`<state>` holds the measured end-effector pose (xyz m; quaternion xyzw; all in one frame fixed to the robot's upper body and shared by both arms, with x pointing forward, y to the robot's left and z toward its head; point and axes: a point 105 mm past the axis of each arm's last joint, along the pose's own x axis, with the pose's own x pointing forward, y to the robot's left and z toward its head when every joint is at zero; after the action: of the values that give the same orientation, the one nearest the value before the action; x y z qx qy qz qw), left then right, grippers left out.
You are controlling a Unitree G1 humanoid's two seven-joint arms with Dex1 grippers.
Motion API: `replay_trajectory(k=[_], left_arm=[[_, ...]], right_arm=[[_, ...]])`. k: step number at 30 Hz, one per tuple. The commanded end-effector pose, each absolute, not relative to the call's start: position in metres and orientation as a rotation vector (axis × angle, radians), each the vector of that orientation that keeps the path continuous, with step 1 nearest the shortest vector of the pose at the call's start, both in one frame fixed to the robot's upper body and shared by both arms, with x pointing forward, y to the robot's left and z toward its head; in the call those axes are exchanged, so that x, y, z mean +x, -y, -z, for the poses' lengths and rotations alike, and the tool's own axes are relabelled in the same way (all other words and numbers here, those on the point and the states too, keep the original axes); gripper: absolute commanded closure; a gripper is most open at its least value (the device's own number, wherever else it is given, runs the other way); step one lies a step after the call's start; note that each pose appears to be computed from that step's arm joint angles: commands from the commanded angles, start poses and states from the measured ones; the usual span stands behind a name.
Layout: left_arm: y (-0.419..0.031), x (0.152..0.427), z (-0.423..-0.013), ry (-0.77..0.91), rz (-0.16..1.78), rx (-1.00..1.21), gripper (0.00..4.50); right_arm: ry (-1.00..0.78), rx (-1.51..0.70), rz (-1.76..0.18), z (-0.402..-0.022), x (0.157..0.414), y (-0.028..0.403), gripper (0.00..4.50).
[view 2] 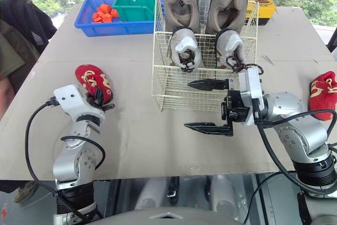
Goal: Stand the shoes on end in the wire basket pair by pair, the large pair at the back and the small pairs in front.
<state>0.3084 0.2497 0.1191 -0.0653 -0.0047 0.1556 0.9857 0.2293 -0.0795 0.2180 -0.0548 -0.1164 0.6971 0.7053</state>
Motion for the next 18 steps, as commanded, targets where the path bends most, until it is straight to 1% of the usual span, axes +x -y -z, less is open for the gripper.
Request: replay_trajectory(k=[1,4,6,11,13,15,16,18], left_arm=[[-0.251,0.297,-0.128,0.062,-0.31,-0.113,4.24],[-0.251,0.283,-0.148,0.173,-0.293,-0.133,4.24],[-0.248,0.276,-0.161,0.227,-0.265,-0.1,4.24],[-0.236,0.242,-0.208,0.441,-0.156,-0.015,4.24],[-0.228,0.231,-0.229,0.529,-0.049,-0.039,4.24],[-0.215,0.219,-0.251,0.623,0.092,-0.009,4.24],[-0.207,0.213,-0.261,0.66,0.176,0.021,4.24],[-0.197,0.204,-0.274,0.691,0.326,0.067,4.24]], right_arm=[[0.298,-0.125,-1.552,-0.228,0.23,0.079,0.0],[0.3,-0.11,-1.543,-0.23,0.232,0.078,0.0],[0.305,-0.098,-1.539,-0.232,0.233,0.078,0.0],[0.326,-0.056,-1.497,-0.233,0.236,0.08,0.0],[0.318,-0.064,-1.46,-0.234,0.24,0.081,0.0],[0.329,-0.083,-1.427,-0.24,0.244,0.08,0.0],[0.303,-0.063,-1.415,-0.244,0.248,0.08,0.0],[0.288,-0.042,-1.404,-0.259,0.253,0.08,0.0]])
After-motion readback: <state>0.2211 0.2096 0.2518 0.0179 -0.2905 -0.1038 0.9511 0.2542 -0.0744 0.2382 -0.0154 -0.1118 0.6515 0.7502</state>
